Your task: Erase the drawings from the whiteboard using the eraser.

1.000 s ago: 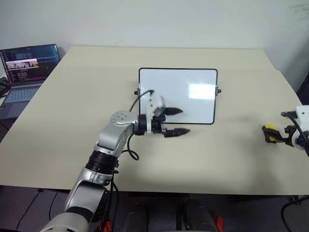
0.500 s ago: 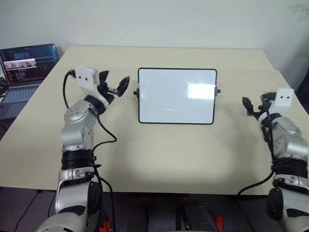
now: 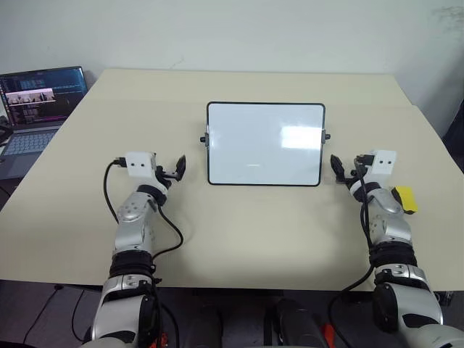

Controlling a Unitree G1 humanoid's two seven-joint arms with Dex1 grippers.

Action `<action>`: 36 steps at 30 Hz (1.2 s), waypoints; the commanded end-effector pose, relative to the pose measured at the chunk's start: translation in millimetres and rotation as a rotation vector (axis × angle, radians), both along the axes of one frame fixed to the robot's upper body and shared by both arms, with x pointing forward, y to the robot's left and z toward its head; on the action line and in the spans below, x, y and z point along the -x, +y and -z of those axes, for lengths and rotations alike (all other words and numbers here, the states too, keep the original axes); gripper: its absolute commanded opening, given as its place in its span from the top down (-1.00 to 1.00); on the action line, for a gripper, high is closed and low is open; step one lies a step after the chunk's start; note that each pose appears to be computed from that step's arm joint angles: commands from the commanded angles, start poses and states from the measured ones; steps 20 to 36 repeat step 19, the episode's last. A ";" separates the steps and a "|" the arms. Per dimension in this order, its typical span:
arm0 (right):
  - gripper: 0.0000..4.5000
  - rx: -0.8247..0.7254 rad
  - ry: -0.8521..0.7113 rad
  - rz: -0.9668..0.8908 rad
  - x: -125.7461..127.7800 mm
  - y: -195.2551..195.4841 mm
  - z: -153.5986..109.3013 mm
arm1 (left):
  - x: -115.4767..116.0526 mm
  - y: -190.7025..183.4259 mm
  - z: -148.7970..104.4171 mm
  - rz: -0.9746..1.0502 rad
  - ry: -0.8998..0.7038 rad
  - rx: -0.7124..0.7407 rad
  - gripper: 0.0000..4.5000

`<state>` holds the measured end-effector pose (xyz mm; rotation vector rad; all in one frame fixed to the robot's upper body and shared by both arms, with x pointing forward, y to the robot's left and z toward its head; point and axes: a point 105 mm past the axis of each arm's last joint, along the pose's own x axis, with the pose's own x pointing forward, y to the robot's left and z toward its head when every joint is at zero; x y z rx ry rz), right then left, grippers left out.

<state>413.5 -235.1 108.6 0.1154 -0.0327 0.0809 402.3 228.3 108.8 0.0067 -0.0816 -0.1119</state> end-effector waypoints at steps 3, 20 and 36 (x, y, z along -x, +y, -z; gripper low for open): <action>-0.98 0.048 -0.077 0.036 -1.8 1.0 -11.6 | -0.2 -3.1 1.2 0.015 -0.022 -0.004 -1.00; -0.98 0.048 -0.078 0.081 -1.8 37.3 7.3 | -5.7 4.1 -11.0 0.016 -0.072 -0.021 -1.00; -0.98 0.048 -0.078 0.081 -1.8 37.3 7.3 | -5.7 4.1 -11.0 0.016 -0.072 -0.021 -1.00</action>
